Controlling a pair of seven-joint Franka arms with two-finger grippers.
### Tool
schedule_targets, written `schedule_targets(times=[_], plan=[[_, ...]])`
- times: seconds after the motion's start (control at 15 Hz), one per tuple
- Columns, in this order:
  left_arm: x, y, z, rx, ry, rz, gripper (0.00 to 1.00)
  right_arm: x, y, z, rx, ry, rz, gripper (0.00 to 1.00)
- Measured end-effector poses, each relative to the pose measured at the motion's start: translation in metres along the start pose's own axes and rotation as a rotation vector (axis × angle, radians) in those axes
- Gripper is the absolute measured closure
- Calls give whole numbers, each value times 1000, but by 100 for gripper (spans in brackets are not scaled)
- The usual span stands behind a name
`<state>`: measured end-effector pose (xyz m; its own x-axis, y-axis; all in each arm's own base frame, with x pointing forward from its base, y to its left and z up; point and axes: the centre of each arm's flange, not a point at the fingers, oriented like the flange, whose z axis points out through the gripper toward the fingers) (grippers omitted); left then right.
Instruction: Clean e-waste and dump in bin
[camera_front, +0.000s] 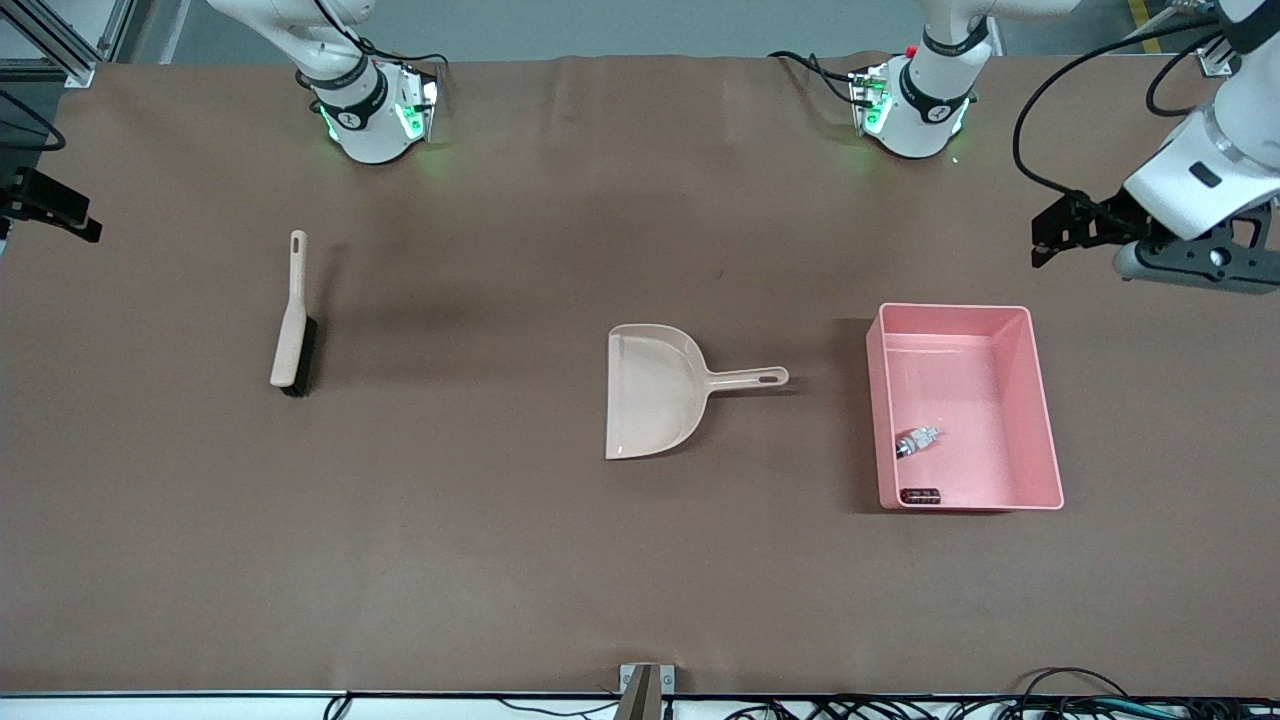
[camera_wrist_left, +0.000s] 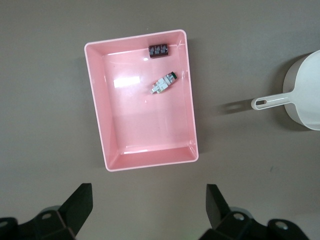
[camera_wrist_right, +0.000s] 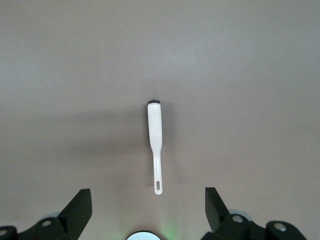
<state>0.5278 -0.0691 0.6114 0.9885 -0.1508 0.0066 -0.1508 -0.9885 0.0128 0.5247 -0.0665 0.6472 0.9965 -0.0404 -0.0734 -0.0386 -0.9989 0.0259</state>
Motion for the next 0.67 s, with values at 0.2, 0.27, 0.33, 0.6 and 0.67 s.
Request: schedule_targets(times=[0.2,0.27,0.33,0.6,0.67], plan=[[-11,-9,-9,-1,15,-42,0,0,0,0,8,0,0,0],[-12,-12,-10,1,17,-50,0,0,0,0,9,0,0,0],[-13,-15,-10,2,17,-56,0,0,0,0,9,0,0,0],[-13,-14,-7,8,11,-56,0,0,0,0,10,0,0,0],[-13,-10,-7,10,10,-52,0,0,0,0,11,0,1,0]])
